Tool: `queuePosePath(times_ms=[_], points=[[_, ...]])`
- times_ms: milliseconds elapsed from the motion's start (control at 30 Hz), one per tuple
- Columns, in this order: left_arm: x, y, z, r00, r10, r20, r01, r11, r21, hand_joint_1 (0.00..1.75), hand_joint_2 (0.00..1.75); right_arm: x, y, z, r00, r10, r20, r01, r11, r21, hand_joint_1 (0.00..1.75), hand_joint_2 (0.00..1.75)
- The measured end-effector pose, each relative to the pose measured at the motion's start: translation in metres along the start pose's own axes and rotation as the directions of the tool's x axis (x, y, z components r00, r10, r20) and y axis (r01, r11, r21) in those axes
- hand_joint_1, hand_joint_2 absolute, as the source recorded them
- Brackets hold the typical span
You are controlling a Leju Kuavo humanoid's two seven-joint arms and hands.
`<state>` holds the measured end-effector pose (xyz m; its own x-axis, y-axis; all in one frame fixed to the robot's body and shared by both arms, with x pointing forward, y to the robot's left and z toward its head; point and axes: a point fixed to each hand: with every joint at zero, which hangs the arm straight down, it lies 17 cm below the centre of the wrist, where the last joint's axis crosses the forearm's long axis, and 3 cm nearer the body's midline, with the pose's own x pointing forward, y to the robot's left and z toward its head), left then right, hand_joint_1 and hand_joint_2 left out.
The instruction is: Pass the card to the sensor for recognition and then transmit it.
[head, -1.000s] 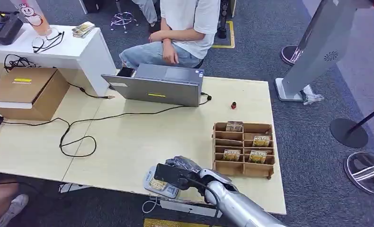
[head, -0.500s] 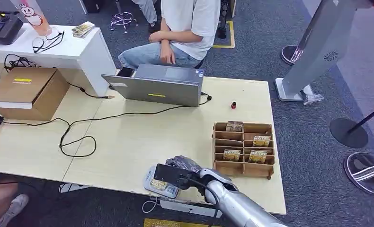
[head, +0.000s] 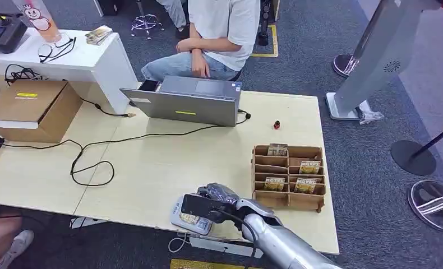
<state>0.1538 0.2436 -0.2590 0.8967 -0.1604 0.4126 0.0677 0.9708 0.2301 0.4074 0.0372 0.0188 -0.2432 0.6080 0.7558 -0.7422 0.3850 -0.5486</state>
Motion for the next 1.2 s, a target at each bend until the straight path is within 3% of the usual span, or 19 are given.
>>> queuePosePath(times_ms=[1200], points=[[-0.0007,-0.0001,-0.0001,1.000,0.007,-0.011,-0.007,1.000,0.002,0.00,0.00,0.0010,-0.0011,-0.0036,0.994,0.103,-0.021,-0.103,0.995,-0.016,1.75,1.75]])
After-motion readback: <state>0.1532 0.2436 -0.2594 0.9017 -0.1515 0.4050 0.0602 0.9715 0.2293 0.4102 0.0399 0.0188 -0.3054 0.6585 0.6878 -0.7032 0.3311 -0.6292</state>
